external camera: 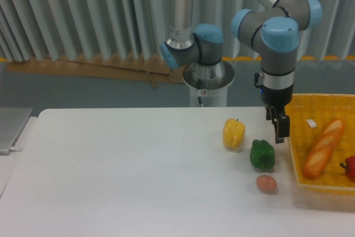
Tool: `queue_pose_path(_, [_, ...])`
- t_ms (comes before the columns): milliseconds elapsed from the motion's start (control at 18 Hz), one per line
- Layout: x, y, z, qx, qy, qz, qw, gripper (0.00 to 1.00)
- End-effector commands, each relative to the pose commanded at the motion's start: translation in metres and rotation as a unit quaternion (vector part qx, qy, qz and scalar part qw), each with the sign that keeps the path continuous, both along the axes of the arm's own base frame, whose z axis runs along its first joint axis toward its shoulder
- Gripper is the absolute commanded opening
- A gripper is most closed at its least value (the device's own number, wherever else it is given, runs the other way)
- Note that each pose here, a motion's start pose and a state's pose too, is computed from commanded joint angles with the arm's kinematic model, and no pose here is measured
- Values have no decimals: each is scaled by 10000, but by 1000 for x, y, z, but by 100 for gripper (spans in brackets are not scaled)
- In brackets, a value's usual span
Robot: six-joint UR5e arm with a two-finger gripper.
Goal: Place the green peppers in a basket
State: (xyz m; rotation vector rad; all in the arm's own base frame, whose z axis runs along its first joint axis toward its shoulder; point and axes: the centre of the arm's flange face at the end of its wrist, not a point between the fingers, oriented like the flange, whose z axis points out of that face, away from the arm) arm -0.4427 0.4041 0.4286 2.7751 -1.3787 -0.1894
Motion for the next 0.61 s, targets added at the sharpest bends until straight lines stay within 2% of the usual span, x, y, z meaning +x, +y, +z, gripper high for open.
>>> queue_pose_path(278, [-3, -2, -8, 4, -30, -11, 10000, 100])
queue_pose_path(389, [2, 1, -10, 51, -82, 196, 9998, 100])
queue_pose_path(444, [7, 2, -13, 124, -160, 637, 9978, 100])
queue_pose_path(556, [13, 0, -30, 318, -470, 1672, 9843, 100])
queue_pose_path(611, [16, 2, -35, 389, -603, 1982, 9775, 100])
